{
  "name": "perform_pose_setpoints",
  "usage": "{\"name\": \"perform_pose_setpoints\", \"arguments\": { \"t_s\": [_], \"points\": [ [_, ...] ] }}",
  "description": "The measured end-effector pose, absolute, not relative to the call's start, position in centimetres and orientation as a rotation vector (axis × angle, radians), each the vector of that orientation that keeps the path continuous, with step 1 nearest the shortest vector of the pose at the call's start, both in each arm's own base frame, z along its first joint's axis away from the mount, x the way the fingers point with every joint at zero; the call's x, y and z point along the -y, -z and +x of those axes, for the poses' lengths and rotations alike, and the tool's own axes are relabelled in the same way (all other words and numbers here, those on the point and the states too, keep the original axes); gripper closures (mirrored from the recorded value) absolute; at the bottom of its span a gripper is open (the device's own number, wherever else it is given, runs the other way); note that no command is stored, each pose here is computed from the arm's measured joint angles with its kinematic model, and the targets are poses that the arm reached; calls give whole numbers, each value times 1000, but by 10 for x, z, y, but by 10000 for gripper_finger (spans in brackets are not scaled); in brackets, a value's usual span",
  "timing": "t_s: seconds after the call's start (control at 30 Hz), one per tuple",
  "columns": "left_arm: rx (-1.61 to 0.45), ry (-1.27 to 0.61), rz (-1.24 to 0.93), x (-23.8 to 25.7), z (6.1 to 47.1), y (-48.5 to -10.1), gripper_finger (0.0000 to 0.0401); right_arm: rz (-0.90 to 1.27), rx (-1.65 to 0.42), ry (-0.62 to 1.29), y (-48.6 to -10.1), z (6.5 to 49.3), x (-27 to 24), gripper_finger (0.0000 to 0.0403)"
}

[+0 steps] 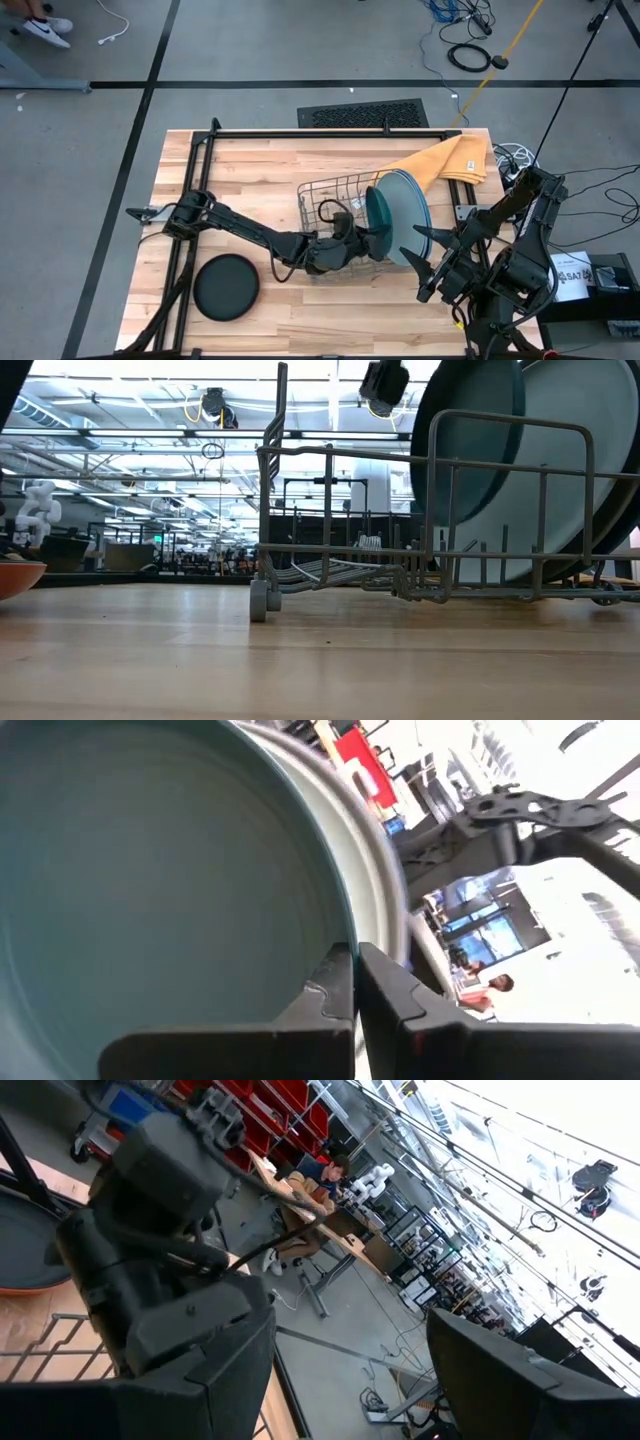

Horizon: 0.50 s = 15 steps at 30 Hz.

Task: Sort dishes
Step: Put the dark green plate into the green dish rack

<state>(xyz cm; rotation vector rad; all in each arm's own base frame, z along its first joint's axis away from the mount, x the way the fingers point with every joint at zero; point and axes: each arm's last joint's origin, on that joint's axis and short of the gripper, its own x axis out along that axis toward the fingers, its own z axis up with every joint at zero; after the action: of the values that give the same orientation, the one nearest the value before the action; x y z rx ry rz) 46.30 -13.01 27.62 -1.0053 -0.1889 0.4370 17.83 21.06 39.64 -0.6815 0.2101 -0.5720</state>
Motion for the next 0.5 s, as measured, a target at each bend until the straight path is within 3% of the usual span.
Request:
{"name": "perform_pose_setpoints", "arguments": {
  "t_s": [0.5],
  "points": [
    [179,-425,-1015,123,460,-254,401,-679,-209,572,-396,178,-211,150]
  ]
}}
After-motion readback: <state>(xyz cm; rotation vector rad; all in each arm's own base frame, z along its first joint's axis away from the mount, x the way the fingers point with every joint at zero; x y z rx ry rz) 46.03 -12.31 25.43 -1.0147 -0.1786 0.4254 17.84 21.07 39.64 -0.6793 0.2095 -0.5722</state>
